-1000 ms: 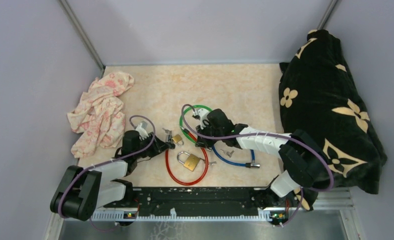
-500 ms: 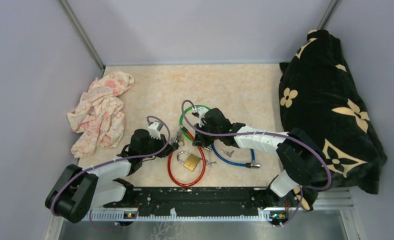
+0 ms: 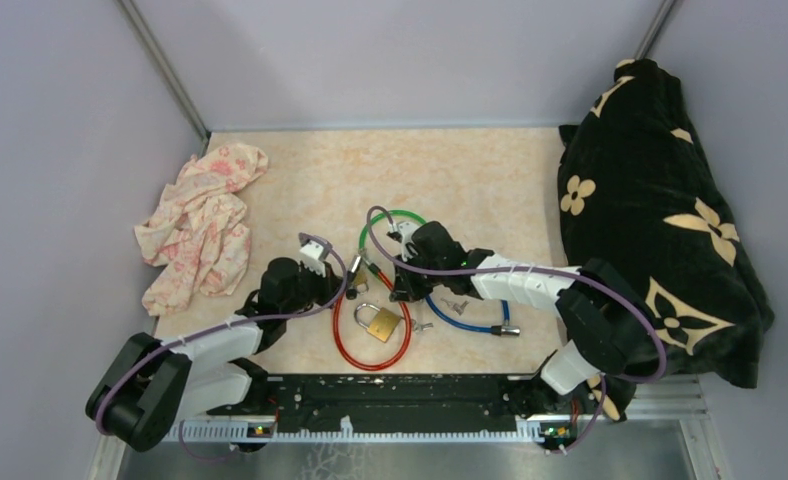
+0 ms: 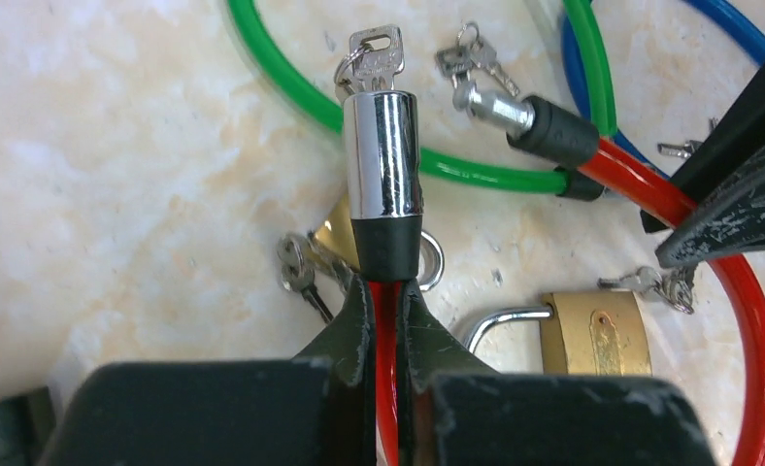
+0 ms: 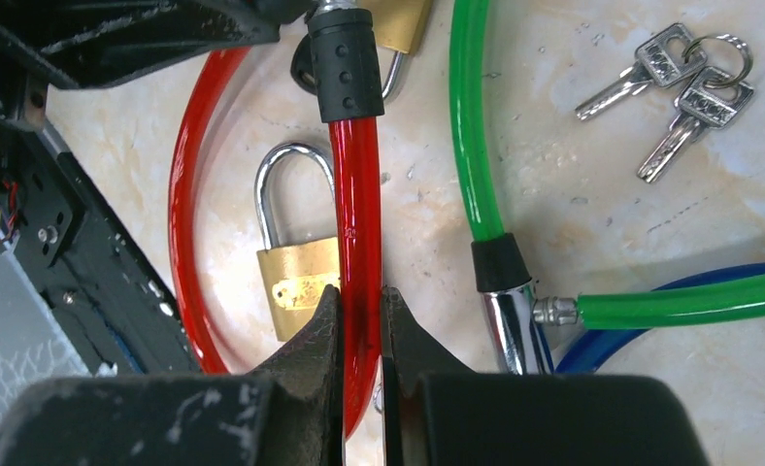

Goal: Lock with the key
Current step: Lock the lock.

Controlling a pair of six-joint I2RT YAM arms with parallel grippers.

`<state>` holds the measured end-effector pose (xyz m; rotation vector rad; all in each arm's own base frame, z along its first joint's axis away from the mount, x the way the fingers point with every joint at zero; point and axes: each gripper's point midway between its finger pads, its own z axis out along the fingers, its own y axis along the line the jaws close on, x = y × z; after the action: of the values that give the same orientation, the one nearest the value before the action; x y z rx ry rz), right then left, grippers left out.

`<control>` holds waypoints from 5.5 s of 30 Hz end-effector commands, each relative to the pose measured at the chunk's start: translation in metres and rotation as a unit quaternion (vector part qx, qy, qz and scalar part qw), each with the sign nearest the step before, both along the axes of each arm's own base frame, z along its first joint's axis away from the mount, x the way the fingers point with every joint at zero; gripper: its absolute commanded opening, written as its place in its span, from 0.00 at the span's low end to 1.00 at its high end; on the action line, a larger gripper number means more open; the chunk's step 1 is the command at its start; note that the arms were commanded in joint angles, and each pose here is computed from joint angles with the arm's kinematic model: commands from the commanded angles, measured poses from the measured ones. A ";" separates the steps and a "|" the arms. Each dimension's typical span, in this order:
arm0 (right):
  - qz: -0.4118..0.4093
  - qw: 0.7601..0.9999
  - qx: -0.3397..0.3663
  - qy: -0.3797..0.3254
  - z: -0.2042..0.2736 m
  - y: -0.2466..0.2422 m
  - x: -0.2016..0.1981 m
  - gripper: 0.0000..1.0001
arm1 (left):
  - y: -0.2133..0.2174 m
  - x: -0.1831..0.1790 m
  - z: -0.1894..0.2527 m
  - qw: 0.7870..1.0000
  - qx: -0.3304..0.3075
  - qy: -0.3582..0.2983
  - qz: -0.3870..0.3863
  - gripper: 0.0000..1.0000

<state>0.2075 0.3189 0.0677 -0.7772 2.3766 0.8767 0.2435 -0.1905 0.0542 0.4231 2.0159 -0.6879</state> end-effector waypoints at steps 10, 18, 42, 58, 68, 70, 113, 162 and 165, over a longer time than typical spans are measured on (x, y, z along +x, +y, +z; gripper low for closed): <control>0.030 0.999 0.036 0.027 0.019 0.012 -0.019 0.00 | -0.016 0.029 0.046 0.987 0.019 -0.159 -0.033 0.00; 0.017 0.999 0.037 0.024 0.016 0.014 -0.014 0.00 | -0.026 0.020 0.045 0.981 0.032 -0.177 -0.072 0.00; -0.004 0.999 0.025 0.020 0.018 0.012 -0.005 0.00 | -0.038 0.010 0.055 0.968 0.035 -0.220 -0.115 0.00; -0.053 0.992 0.108 -0.049 0.076 0.016 0.025 0.00 | -0.082 -0.038 0.052 0.841 0.145 -0.369 -0.368 0.00; -0.122 0.952 0.217 -0.177 0.141 0.007 0.055 0.00 | -0.082 -0.060 0.024 0.743 0.239 -0.414 -0.469 0.00; -0.123 0.938 0.241 -0.216 0.156 0.006 0.059 0.00 | -0.082 -0.054 0.030 0.726 0.260 -0.437 -0.463 0.00; 0.083 0.953 0.241 -0.163 0.057 -0.013 -0.041 0.57 | -0.056 -0.053 0.053 0.507 0.416 -0.599 -0.459 0.00; 0.220 0.946 0.207 -0.119 0.048 0.046 -0.021 0.00 | -0.055 -0.087 0.067 0.570 0.330 -0.569 -0.492 0.63; 0.228 0.946 0.163 -0.165 0.047 0.042 -0.015 0.00 | -0.057 -0.090 0.082 0.627 0.300 -0.519 -0.497 0.76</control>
<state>0.1707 0.3560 0.0830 -1.1644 1.9072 1.3894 0.1703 -0.2437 0.1248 1.9206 0.4853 0.0548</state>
